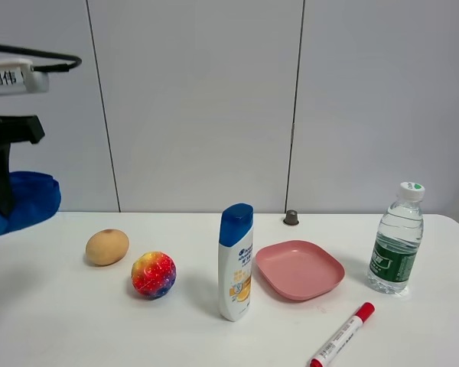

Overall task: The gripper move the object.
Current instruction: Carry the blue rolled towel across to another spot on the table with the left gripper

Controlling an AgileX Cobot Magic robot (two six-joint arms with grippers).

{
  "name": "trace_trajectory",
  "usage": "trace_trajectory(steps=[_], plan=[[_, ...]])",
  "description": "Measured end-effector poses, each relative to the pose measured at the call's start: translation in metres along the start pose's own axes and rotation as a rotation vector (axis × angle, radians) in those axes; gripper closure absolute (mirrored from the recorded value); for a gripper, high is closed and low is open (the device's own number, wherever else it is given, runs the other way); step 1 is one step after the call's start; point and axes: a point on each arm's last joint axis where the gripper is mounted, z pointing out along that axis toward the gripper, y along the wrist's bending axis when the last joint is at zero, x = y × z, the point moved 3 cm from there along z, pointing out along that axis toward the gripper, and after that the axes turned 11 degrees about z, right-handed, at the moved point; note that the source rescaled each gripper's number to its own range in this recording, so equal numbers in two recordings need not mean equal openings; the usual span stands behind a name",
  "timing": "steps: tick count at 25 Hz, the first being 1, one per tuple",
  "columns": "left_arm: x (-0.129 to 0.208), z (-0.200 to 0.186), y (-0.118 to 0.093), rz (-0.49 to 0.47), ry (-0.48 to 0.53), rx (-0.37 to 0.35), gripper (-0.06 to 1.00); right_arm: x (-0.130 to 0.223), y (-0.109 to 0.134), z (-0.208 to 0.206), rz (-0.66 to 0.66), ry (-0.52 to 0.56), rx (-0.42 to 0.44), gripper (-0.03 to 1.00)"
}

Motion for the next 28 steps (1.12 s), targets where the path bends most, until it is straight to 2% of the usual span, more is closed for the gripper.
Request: trace_trajectory(steps=[6,10,20,28], plan=[[0.005,0.033,0.0,-0.146,-0.128,0.04,0.94,0.0,0.0,0.0,0.0,0.0,0.0,-0.03],[0.015,0.055,0.001,-0.206,-0.146,0.059,0.94,0.0,0.0,0.0,0.0,0.0,0.0,-0.03],[0.011,0.105,-0.002,-0.238,-0.131,0.068,0.94,0.0,0.0,0.0,0.0,0.0,0.0,-0.03],[0.005,0.12,-0.011,-0.245,-0.172,0.096,0.94,0.0,0.0,0.0,0.0,0.0,0.0,-0.03]])
